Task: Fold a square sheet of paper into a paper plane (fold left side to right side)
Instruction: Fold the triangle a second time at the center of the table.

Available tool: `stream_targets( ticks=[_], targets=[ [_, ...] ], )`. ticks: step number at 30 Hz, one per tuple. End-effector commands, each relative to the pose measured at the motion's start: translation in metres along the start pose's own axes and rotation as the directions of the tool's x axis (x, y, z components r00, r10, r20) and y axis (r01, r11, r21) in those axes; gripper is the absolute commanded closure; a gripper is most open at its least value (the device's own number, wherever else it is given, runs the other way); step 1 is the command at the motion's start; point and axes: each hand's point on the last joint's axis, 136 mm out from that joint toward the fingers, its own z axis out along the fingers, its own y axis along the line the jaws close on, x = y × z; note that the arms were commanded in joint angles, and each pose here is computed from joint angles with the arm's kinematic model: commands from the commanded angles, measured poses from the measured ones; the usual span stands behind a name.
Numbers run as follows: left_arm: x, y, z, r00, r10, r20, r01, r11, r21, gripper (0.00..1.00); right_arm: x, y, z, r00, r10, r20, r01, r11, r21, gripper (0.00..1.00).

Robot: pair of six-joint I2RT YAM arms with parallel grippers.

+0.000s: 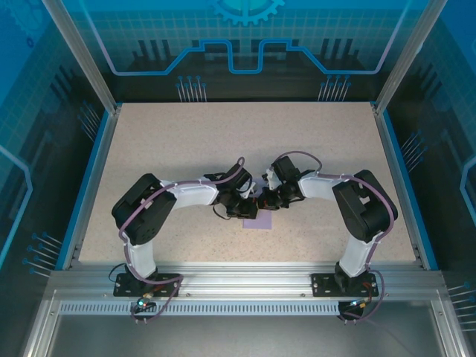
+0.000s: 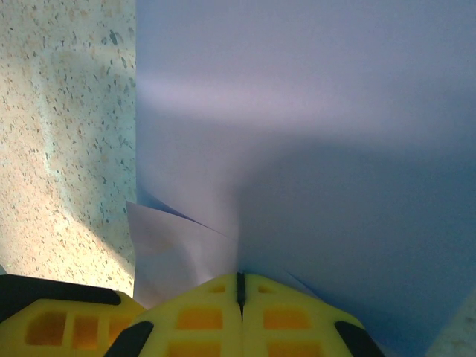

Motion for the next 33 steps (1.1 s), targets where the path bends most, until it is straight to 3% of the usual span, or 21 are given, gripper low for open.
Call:
stream_targets(
  ticks=[1, 33],
  targets=[
    [0.009, 0.008, 0.003, 0.999, 0.003, -0.037, -0.005, 0.999, -0.040, 0.97, 0.022, -0.023, 0.007, 0.997, 0.041, -0.071, -0.034, 0.995, 0.093, 1.00],
    [0.068, 0.057, -0.009, 0.993, -0.088, -0.080, 0.075, 0.984, -0.160, 0.97, 0.022, -0.044, 0.008, 0.992, 0.056, -0.117, -0.032, 0.981, 0.193, 1.00]
  ],
)
